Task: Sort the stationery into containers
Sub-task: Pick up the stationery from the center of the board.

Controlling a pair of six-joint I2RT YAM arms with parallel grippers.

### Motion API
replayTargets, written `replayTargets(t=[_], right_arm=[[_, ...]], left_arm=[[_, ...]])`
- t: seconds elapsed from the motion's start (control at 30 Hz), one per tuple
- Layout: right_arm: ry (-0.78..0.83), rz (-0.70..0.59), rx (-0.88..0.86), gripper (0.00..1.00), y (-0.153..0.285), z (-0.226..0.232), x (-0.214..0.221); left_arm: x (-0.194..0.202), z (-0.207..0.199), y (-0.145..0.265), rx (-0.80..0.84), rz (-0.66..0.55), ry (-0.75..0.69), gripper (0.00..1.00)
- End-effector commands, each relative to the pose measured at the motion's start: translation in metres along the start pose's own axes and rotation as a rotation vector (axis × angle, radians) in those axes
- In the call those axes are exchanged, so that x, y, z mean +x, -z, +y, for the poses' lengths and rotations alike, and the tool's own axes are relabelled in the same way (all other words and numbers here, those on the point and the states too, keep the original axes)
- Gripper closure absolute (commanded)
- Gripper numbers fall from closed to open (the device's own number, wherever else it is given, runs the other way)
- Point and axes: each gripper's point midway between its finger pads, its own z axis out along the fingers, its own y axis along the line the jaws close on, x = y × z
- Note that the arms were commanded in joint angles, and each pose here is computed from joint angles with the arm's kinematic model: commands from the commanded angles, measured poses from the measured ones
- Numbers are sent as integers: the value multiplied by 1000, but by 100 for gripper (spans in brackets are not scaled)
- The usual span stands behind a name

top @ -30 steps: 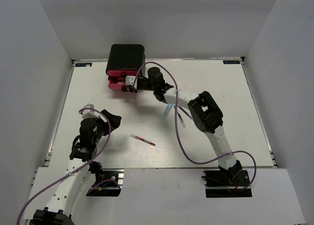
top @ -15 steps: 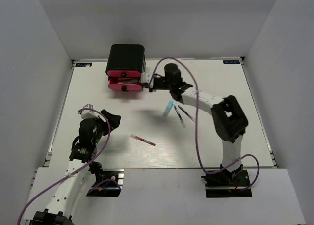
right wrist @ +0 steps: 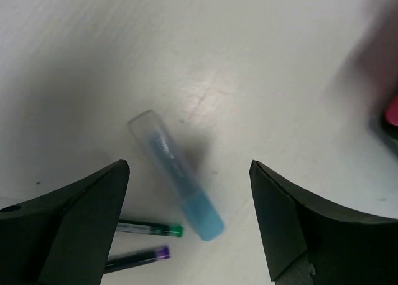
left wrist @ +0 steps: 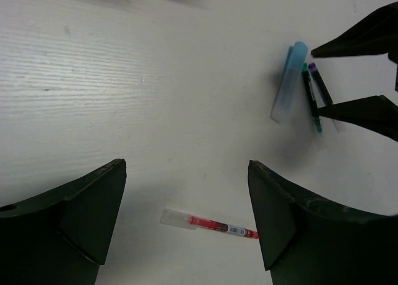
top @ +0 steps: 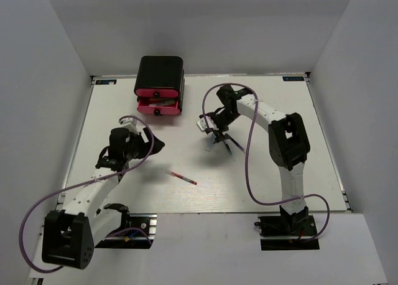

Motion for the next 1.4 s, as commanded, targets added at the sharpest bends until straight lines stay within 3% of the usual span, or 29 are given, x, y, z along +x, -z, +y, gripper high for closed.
replayTargets(t=[0.0,0.27,0.67,0.8,1.0,1.03,1.07,1.1,1.2,1.23,1.3,1.33,1.37], right_arm=[[90,23,-113,17,8,27,-2],[230,106,-212,23,-3,36,29],[251,130,-292,30,-29,37,46],[253,138,-365,39,-30,44,49],[199,131,-463,69,-25,66,45],[198,129,-455,73,-23,66,40],[185,62,-412,86,-25,63,21],[179,31,-380,89,-24,58,10],[187,-116,-182,94,-16,12,-54],[107,-173,-92,98,-13,-11,-74],[247,-256,142,98,6,-74,-115],[36,-312,142,98,2,-71,-124],[24,-331,186,98,5,-82,-131]], left_arm=[[-13,-26,-2,119,22,-103,12],[-7,-27,-2,132,15,-93,13],[4,-19,12,97,-1,-43,12],[4,-16,14,77,-7,-40,11],[2,-15,18,69,-28,-35,11],[0,-16,19,73,-35,-27,11],[5,-13,18,68,-25,-23,11],[2,-14,20,66,-40,-26,11],[5,-12,22,62,-52,-18,11],[5,-12,22,63,-52,-7,11],[6,-10,23,54,-59,-7,11],[4,-11,24,60,-68,-10,11],[3,-10,24,52,-73,-9,11]])
